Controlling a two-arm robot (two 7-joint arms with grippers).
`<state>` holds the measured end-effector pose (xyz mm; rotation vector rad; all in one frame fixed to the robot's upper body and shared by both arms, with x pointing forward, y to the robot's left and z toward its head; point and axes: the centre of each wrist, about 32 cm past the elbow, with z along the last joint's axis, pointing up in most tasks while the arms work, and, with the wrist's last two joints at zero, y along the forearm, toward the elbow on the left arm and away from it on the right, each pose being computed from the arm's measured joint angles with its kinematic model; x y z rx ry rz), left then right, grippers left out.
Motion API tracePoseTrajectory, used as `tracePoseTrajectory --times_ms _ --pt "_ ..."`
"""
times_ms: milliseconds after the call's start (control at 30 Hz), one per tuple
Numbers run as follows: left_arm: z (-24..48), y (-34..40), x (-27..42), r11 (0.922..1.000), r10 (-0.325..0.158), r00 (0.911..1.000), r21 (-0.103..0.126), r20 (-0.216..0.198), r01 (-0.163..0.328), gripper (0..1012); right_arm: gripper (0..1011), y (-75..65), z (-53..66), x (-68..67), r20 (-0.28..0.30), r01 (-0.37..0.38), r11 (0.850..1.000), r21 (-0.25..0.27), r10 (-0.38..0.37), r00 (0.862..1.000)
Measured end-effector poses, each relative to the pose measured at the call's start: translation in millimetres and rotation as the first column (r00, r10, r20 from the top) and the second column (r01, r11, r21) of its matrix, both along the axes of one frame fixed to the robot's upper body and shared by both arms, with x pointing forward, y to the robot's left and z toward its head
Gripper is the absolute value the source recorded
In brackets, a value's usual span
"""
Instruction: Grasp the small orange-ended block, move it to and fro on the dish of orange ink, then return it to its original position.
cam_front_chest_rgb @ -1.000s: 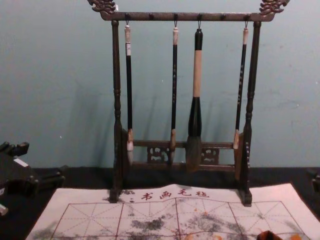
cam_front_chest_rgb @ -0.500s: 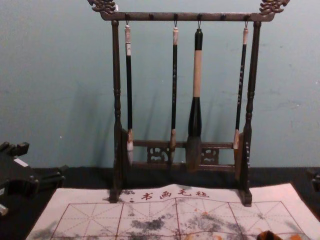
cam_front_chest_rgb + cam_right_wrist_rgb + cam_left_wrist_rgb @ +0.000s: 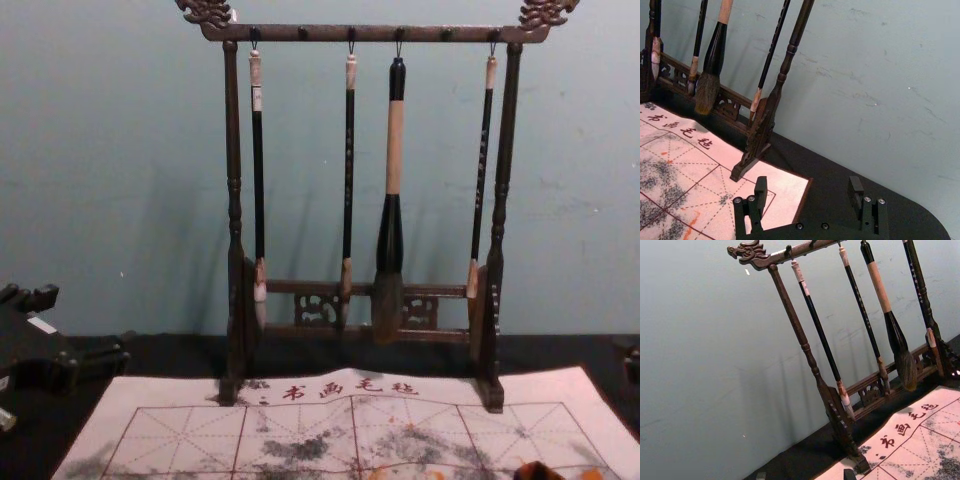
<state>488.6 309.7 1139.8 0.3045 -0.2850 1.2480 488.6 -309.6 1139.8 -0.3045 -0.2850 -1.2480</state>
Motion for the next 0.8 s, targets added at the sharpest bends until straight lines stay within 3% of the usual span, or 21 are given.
tracePoseTrajectory --times_ms 800 --pt "0.0 0.0 0.0 1.0 0.0 1.0 0.0 0.0 0.0 1001 1002 -3.5 0.0 -0.5 0.007 -0.008 1.0 0.005 0.008 1.0"
